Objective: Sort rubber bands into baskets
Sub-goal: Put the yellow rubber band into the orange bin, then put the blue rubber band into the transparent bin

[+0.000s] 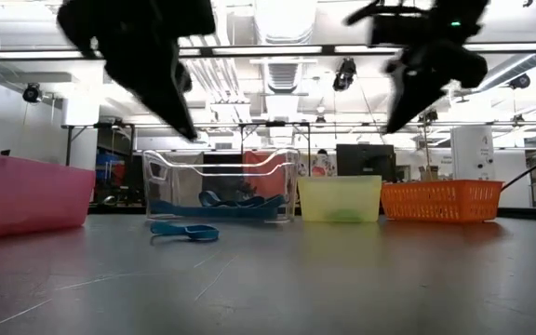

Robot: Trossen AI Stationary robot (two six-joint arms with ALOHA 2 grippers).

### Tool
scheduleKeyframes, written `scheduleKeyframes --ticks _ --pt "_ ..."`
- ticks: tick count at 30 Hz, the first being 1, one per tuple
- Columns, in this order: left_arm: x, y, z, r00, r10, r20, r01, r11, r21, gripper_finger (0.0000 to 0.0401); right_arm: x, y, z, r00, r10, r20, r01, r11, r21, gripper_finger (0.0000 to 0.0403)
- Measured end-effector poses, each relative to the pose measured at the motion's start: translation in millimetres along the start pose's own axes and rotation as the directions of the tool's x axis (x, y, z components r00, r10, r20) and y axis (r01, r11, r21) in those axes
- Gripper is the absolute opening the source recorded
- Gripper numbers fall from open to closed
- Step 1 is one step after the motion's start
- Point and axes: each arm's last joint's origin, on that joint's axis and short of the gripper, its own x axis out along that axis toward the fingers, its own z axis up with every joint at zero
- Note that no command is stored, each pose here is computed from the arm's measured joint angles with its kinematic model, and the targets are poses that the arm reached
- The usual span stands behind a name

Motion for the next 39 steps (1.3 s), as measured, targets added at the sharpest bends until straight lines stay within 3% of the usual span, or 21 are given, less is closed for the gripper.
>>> scheduleKeyframes --ticks 4,8,13,19,28,39 --pt "22.0 -5.5 -7.2 0.998 0.024 -0.066 -0.020 0.998 0.064 0.0103 -18.0 -28.3 -38.9 0.981 -0.184 -0.062 0.192 0.964 0.186 0.0009" --pt "43.6 -9.4 -16.1 0.990 0.052 -0.133 -0.036 0.992 0.119 0.0140 -21.3 -49.5 -66.0 0.953 -0.297 -0.053 0.294 0.873 0.390 0.0011" --pt "59.2 -11.9 -23.2 0.981 0.071 -0.180 -0.045 0.988 0.145 0.0160 -17.8 -64.0 -83.2 0.968 -0.241 -0.069 0.242 0.826 0.509 0.0041" --pt "61.1 -13.3 -23.6 0.981 0.047 -0.188 -0.020 0.990 0.141 0.0162 -10.6 -78.4 -87.9 0.974 -0.190 -0.122 0.224 0.746 0.627 0.0118" --pt "61.1 -13.4 -23.3 0.982 0.044 -0.185 -0.008 0.982 0.191 0.0162 -8.3 -77.5 -85.1 0.988 -0.122 -0.097 0.155 0.753 0.639 0.0185" --pt "56.9 -15.4 -21.3 0.982 -0.013 -0.186 0.049 0.981 0.189 0.0153 -7.9 -77.7 -83.0 0.989 -0.124 -0.077 0.145 0.757 0.637 0.0199"
